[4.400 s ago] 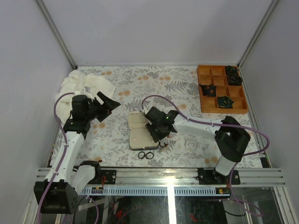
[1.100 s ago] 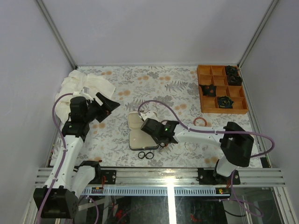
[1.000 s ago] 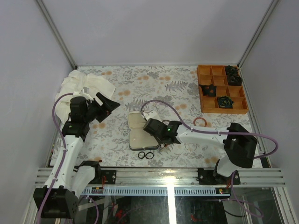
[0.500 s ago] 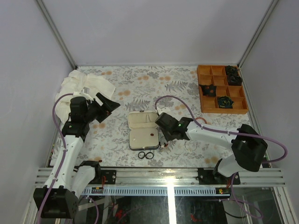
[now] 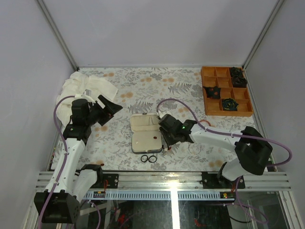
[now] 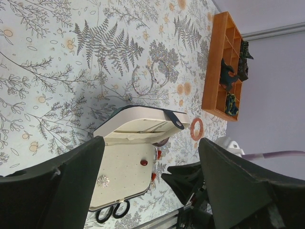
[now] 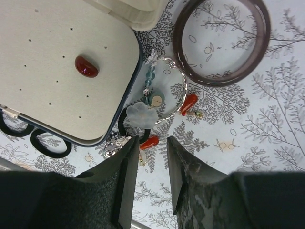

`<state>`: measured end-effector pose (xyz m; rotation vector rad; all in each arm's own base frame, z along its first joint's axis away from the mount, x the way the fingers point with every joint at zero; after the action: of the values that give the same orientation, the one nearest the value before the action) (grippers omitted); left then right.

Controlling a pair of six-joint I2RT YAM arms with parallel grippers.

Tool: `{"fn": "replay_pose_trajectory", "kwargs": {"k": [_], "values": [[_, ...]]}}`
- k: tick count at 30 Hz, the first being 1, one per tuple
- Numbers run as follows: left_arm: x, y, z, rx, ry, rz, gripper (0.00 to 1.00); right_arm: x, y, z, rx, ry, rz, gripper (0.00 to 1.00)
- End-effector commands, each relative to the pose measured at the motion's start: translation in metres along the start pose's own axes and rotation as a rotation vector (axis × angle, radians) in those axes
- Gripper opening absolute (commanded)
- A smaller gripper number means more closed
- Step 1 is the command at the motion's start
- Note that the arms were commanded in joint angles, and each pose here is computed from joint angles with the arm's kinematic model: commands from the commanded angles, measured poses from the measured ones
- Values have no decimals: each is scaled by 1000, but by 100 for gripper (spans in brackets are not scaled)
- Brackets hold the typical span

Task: Organize the mixed jewelry
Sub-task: Pick up the jewelry from the center of the board.

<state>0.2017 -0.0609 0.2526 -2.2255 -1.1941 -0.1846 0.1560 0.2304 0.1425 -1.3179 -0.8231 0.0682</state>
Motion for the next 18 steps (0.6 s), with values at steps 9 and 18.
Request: {"fn": "replay_pose_trajectory", "kwargs": {"k": [9,18], "values": [[9,-4,-10,-14,47,-30,80,13,27,4,-12,29,33,44],[9,-5,-9,-18,48,-28,80,17,35,9,30,23,53,48]]}}
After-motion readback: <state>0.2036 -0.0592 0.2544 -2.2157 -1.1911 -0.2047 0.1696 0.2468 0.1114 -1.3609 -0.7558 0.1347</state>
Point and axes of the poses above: each gripper's point midway between its finger pads, its own y axis out along the fingers, its own z axis along the line the jaws close on, x = y × z, the point moved 10 cm from there along -y, back along the fingers, and after that the axes turned 5 degrees about -y, right-handed, at the moved point
